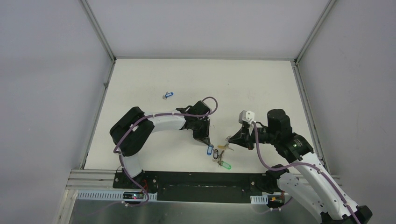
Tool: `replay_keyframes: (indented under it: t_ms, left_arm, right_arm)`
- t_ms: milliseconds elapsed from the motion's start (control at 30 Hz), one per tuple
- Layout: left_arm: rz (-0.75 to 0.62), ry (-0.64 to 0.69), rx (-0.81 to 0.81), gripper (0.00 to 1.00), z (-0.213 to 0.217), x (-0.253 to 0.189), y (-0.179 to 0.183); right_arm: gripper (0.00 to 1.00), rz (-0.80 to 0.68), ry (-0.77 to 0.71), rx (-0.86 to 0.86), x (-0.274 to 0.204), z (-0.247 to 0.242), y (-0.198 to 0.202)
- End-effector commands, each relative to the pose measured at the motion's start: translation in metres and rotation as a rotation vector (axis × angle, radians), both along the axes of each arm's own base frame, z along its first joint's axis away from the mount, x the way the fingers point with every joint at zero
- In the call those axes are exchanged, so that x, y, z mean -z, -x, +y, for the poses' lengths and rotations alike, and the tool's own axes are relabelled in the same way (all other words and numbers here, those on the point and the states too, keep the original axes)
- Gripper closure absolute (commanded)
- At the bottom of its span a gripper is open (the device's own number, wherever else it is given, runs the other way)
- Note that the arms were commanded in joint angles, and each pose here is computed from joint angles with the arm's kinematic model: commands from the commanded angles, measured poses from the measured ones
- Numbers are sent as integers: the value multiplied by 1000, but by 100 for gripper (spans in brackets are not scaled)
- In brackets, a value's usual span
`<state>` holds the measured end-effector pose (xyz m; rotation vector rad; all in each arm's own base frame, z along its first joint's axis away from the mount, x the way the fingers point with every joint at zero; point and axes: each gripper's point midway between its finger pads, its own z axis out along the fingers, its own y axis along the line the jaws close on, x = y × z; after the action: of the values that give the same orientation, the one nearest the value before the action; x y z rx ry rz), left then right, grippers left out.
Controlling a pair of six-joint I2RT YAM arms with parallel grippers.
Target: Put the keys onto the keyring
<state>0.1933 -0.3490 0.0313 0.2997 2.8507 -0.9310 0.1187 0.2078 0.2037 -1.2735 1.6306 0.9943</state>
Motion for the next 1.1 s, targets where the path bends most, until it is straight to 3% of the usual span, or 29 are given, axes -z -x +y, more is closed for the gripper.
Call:
replay_keyframes:
  t_ms: [0,200,467,700,833,1067]
  left_arm:
    - [-45,1,28,100,3,-5,-2]
    - [-199,11,22,100,11,-39,-19]
    - [-593,87,97,100,38,-141,-32]
    - [-893,270,367,100,44,-214,-3]
    - [-1008,413,525,100,39,-245,22]
    - [-1121,560,631,100,31,-267,42]
  right_arm:
    - [100,-56,-33,-30,-14,5,-2]
    - [100,-57,-38,-36,-16,5,-1]
    - [100,-40,-65,-83,-22,11,3]
    - [100,-38,-101,-138,-33,18,6]
    - [100,-37,-124,-195,-40,22,11]
    - [100,-8,-177,-298,-50,28,23]
